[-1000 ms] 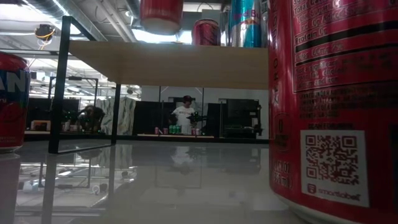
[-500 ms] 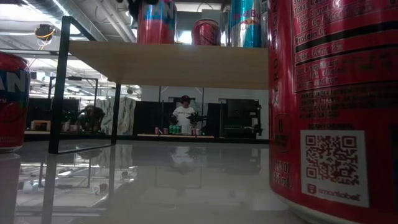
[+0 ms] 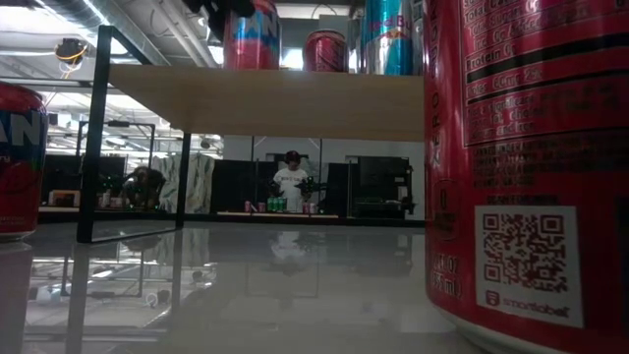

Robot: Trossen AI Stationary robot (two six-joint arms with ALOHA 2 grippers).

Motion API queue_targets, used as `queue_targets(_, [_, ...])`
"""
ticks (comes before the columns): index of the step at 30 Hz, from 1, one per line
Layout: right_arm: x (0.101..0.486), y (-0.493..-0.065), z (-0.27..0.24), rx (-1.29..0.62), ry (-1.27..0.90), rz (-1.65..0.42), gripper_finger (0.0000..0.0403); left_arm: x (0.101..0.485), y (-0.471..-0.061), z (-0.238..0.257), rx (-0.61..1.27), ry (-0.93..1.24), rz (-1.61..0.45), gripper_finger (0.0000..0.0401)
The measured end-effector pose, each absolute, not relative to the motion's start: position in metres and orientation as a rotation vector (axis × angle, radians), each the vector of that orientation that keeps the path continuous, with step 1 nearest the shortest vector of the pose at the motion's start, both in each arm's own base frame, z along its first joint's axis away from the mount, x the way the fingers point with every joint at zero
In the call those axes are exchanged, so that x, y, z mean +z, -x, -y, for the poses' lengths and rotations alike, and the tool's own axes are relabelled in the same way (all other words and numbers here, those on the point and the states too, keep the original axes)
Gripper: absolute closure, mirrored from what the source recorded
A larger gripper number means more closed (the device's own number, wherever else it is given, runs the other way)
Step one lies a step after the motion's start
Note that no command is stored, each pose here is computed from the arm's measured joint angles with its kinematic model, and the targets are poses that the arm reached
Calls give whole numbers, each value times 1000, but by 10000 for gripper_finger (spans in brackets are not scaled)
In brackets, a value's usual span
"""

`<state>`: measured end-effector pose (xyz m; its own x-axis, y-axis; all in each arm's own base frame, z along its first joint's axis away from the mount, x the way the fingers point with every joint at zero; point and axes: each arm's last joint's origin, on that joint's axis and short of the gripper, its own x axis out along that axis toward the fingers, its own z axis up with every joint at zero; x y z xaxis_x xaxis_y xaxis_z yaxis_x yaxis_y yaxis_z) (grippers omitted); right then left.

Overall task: Place canned beverage on shelf
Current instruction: Put the top right red soda can on the shelf

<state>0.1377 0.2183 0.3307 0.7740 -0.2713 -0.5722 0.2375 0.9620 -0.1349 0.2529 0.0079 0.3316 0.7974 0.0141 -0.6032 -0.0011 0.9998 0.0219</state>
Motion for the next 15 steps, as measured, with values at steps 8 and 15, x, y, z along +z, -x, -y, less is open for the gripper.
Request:
queue_targets(8, [331, -138, -218, -275, 56, -628, 33, 332, -253, -8, 12, -21, -647, 62])
queue_targets(15, [331, -138, -218, -275, 56, -628, 33, 331, -253, -8, 18, -4, -648, 63])
